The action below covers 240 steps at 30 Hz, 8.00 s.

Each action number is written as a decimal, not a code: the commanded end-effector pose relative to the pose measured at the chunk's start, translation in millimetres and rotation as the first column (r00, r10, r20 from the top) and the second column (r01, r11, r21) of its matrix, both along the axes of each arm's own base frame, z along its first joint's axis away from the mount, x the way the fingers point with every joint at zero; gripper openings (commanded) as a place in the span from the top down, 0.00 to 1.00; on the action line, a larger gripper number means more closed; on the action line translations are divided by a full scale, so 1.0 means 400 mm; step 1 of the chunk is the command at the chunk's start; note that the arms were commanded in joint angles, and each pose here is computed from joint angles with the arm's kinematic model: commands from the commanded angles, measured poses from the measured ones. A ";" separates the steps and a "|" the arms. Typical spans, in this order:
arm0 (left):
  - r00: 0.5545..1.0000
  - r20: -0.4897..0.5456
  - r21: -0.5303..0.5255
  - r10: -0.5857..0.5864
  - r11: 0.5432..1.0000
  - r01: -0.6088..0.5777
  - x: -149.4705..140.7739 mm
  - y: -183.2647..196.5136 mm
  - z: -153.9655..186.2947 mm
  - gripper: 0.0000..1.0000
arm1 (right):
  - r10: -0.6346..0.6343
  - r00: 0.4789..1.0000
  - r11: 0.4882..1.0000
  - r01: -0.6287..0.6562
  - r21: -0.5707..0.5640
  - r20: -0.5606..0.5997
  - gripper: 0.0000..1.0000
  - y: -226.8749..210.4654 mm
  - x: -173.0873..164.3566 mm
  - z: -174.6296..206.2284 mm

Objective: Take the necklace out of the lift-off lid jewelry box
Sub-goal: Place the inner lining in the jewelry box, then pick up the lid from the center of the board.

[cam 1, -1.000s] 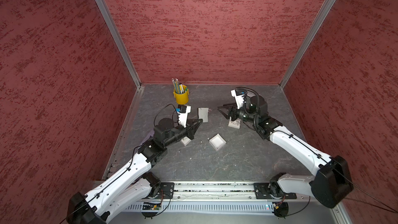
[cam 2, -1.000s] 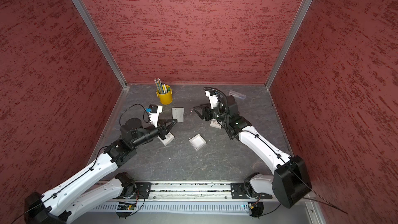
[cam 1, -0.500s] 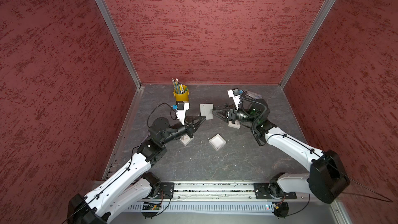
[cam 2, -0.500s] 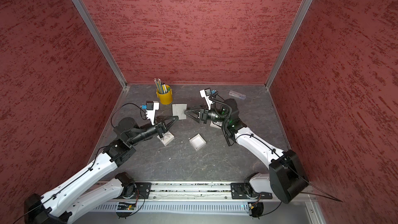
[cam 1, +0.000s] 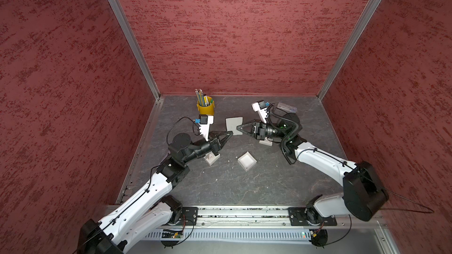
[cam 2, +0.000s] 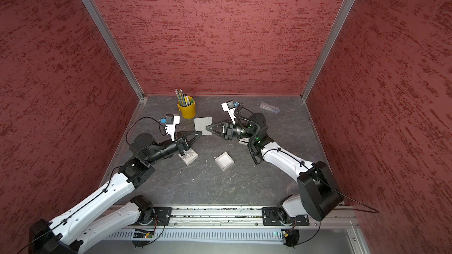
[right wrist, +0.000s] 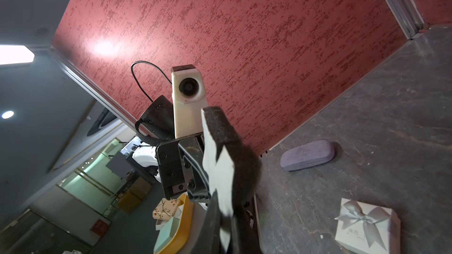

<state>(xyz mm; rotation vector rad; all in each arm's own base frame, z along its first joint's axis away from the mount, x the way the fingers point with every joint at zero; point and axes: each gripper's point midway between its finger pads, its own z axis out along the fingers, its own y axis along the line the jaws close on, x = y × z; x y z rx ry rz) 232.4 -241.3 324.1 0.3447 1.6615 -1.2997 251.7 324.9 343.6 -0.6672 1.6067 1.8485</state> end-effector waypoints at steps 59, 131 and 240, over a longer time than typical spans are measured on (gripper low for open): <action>0.748 -0.623 0.347 0.229 0.938 0.002 0.071 -0.143 -0.725 0.77 | -0.271 0.948 0.511 -0.003 -0.859 -0.165 1.00 -0.153 -0.035 -0.698; 0.750 -0.634 0.314 0.189 0.949 0.026 0.093 -0.172 -0.720 0.81 | -0.580 0.814 0.374 0.302 -0.877 0.032 0.78 -0.205 0.069 -0.643; 0.824 -0.537 0.418 0.182 0.906 0.072 0.278 -0.158 -0.614 0.61 | -0.774 0.607 0.018 0.304 -0.953 0.179 0.26 -0.438 0.400 -0.744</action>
